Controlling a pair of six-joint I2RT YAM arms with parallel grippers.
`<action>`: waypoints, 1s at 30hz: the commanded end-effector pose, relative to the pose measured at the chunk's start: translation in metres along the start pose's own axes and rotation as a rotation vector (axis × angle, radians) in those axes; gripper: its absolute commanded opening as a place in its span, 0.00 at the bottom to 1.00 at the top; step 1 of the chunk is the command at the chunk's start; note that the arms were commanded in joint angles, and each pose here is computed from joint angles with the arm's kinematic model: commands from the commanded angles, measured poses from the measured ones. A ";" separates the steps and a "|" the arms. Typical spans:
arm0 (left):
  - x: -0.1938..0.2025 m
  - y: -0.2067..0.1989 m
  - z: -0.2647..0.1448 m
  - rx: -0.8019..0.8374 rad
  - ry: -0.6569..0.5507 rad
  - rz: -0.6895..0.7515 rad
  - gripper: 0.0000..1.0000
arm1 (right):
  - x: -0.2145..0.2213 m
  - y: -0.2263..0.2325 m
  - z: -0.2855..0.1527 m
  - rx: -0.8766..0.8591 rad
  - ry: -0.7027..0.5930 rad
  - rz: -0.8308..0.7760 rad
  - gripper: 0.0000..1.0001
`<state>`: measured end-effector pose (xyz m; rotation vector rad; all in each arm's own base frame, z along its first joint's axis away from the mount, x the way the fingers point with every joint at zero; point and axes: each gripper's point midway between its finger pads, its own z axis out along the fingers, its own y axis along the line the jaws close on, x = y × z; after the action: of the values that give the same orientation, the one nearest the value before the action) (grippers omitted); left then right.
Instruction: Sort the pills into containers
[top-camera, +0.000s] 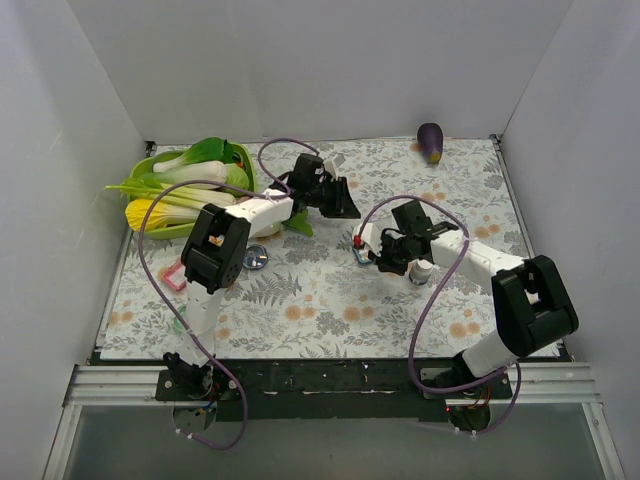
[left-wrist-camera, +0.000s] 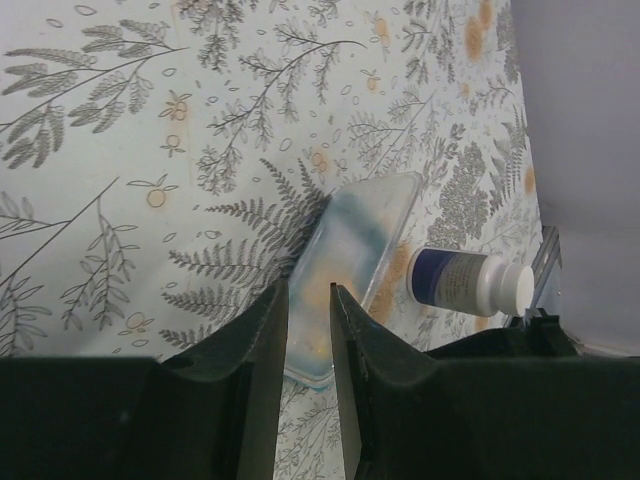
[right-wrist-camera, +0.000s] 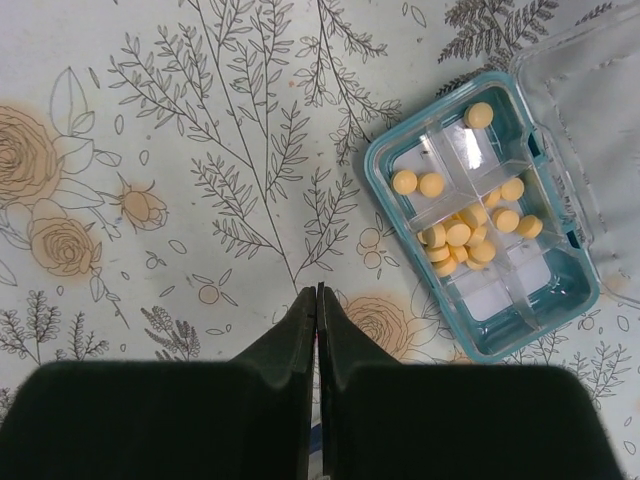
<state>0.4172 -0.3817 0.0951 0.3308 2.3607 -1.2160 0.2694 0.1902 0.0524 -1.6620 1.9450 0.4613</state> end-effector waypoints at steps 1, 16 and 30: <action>-0.009 -0.037 0.007 0.126 -0.014 0.042 0.23 | 0.005 -0.013 0.009 0.040 0.033 0.021 0.07; 0.017 -0.050 0.012 0.158 0.037 0.053 0.22 | 0.014 -0.031 0.013 0.118 0.091 0.088 0.08; 0.048 -0.046 0.018 0.143 0.116 0.034 0.22 | -0.017 -0.028 -0.050 0.063 -0.096 0.125 0.11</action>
<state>0.3791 -0.4186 0.0911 0.4480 2.3519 -1.3661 0.2894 0.1623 0.0725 -1.4755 2.0722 0.4432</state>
